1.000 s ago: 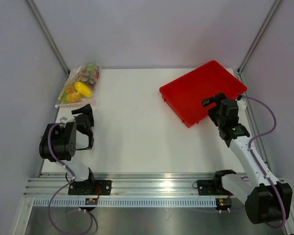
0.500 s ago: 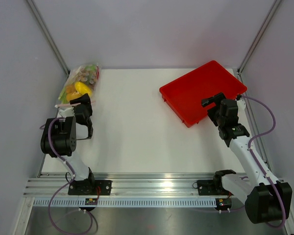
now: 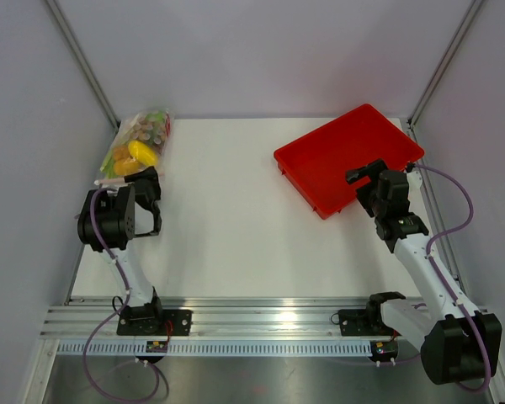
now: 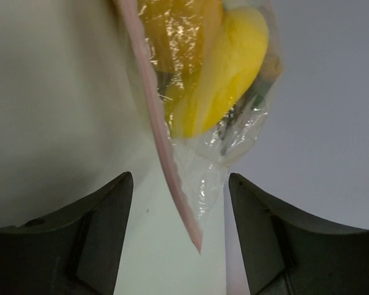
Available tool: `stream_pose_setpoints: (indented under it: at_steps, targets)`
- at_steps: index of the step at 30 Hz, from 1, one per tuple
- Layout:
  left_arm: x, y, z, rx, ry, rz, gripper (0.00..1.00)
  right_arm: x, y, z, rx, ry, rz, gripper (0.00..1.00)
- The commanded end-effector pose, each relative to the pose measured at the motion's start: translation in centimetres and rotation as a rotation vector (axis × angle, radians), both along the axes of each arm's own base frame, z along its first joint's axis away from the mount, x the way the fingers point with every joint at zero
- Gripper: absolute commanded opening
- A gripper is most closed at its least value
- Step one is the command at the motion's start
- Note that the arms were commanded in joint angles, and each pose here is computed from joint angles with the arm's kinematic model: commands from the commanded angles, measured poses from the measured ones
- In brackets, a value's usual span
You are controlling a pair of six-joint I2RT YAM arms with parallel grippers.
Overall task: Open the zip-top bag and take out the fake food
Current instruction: Move the zipper food storage bag to the center of the board.
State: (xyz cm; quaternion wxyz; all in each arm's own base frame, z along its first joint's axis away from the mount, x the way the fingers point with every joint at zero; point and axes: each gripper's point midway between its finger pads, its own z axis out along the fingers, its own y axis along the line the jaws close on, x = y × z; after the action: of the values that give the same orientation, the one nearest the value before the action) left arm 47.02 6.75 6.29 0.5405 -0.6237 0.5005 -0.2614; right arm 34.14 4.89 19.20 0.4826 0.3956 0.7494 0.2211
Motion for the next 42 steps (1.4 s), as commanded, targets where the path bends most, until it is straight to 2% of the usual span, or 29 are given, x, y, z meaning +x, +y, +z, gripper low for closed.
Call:
stream_pose_setpoints:
  at_steps: [1,3,6,10,16,21,32,36,42]
  targets:
    - [1.5,0.5,1.3,0.021,-0.109,0.0,0.63,0.4,0.5,1.1,0.005,-0.047,0.026,1.0]
    - [2.1,0.5,1.0,0.03,-0.112,-0.01,0.59,0.4,0.4,1.3,0.004,-0.05,0.022,0.99]
    - [2.5,0.8,0.4,0.035,-0.111,-0.01,0.48,0.3,0.4,1.5,0.004,-0.056,0.024,0.99]
    - [3.1,1.4,0.1,0.026,-0.123,-0.025,0.41,0.2,0.4,1.5,0.003,-0.057,0.023,1.0]
    - [4.1,2.1,0.4,0.027,-0.137,-0.067,0.15,0.2,0.6,1.6,0.003,-0.06,0.033,0.99]
    - [3.6,1.9,1.9,0.07,-0.132,-0.083,0.0,0.2,0.6,1.6,0.004,-0.058,0.034,0.99]
    - [1.9,-2.6,2.4,-0.01,-0.166,-0.172,0.0,0.6,1.0,1.0,0.01,-0.038,0.052,0.99]
    - [1.4,-4.4,1.8,-0.064,-0.115,-0.223,0.0,0.8,1.3,0.7,0.014,-0.023,0.07,0.99]
    - [0.0,-6.9,3.4,-0.074,-0.083,-0.281,0.0,1.1,1.8,0.2,0.022,-0.008,0.089,1.0]
